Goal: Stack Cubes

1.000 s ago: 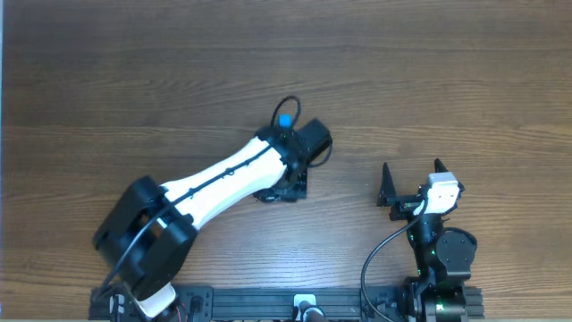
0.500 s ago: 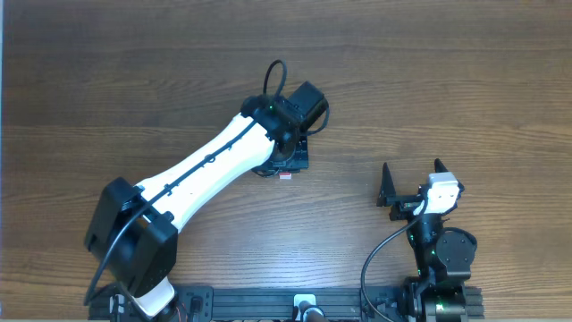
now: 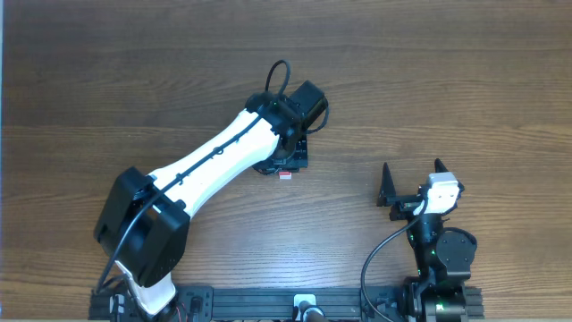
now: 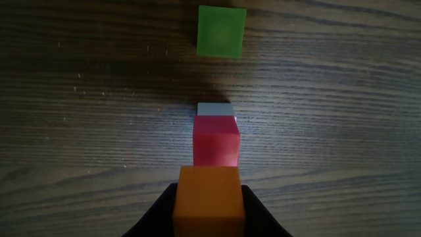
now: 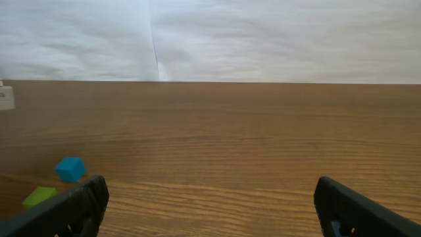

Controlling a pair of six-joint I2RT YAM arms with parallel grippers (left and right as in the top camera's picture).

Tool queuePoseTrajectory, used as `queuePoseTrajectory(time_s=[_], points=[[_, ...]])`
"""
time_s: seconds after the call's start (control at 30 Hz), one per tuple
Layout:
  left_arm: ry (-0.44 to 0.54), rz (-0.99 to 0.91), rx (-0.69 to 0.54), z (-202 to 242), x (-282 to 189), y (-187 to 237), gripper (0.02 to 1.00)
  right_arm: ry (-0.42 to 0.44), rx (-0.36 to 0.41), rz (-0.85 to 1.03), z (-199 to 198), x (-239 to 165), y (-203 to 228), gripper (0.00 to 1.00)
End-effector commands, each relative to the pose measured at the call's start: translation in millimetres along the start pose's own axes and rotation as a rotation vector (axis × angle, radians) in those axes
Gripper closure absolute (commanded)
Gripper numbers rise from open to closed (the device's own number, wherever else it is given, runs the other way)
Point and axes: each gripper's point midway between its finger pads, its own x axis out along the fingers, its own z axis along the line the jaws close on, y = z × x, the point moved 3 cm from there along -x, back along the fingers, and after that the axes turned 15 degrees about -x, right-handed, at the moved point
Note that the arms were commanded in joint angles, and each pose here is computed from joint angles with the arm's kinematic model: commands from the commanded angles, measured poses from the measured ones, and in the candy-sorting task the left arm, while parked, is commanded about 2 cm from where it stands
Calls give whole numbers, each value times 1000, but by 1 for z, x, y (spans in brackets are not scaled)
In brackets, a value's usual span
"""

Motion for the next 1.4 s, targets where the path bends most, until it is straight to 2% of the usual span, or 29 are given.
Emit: queuePoseTrajectory(time_s=[0.03,1.4], points=[[-9,-12,9,-4,5,-7,980,-14,1,-4,3,0,1,7],[-25,-15,5,-8,18,-12,980,-14,1,-4,3,0,1,9]])
